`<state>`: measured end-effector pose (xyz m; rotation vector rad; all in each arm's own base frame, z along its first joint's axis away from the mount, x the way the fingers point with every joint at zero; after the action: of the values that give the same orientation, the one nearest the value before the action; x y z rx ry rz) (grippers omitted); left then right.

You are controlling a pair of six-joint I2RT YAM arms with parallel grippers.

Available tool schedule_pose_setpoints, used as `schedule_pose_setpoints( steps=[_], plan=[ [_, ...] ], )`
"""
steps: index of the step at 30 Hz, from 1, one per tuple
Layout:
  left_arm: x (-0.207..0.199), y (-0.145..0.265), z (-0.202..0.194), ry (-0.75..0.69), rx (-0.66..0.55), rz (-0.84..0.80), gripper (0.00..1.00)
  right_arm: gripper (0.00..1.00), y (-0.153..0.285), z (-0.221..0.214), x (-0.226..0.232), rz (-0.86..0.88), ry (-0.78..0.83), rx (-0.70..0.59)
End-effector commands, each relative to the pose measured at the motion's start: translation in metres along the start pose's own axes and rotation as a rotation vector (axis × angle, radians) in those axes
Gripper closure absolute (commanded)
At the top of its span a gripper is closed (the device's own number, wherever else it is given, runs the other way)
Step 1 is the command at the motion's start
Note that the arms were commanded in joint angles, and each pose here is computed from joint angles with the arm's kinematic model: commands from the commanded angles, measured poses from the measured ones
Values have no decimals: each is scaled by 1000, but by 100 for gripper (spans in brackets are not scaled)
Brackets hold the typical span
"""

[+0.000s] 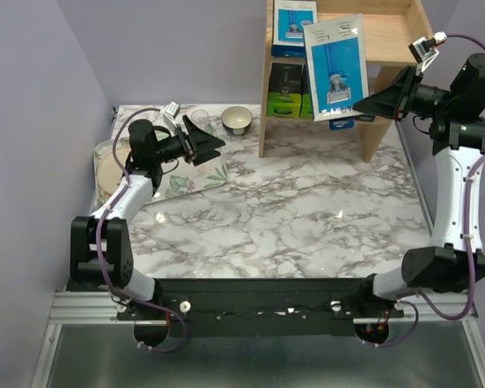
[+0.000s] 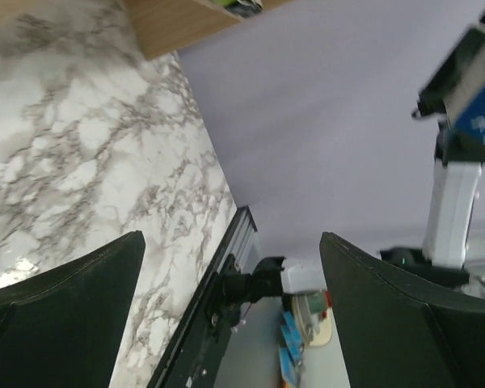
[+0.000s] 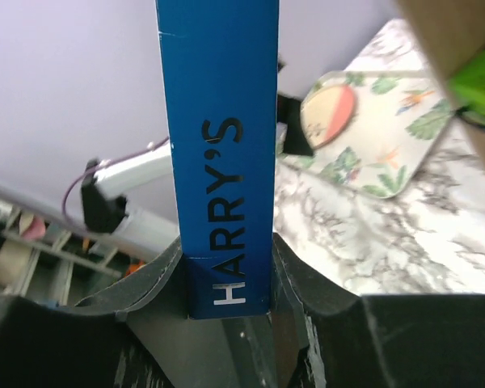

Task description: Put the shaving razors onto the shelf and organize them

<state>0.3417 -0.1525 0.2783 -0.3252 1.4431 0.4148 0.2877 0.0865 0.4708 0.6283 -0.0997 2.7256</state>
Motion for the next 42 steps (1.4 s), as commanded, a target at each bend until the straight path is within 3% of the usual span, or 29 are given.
schedule_pose_setpoints(
  steps=[1, 3, 8, 18, 25, 27, 33, 34, 37, 42],
  plan=[
    [-28, -16, -44, -154, 182, -17, 1, 69, 15, 24, -53, -149, -90, -68],
    [-29, -20, -61, -211, 229, -15, 1, 69, 19, 31, -66, -182, -99, -87],
    [-16, -15, -83, -183, 280, 34, 1, 69, 23, 56, -96, -265, -61, -145],
    [-9, -18, -81, -189, 269, 61, 1, 65, 31, 74, -145, -477, -18, -209],
    [2, -14, -85, -181, 267, 89, 2, 46, 39, 78, -175, -607, -20, -217],
    [3, -13, -87, -185, 266, 94, 1, 46, 41, 80, -184, -646, -22, -228],
    [-1, -9, -89, -197, 265, 101, 1, 30, 46, 93, -179, -687, 35, -249],
    [-1, -9, -89, -196, 264, 103, 1, 17, 48, 93, -177, -707, 51, -245],
    [-6, -8, -90, -210, 254, 99, 1, 2, 57, 98, -168, -800, 95, -257],
    [-28, -17, -71, -331, 169, 118, 1, 0, 73, 106, -151, -933, 147, -296]
  ],
)
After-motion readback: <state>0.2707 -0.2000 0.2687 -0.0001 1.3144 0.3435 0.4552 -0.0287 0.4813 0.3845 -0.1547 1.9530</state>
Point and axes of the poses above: each gripper's point midway between its finger pads, its own y axis back along the fingers, its own x axis along the line the jaws close on, z = x × y, the point moved 4 cm from there along y, back along the fingers, and after that the axes turned 15 degrees about y, right-handed, at the moved point
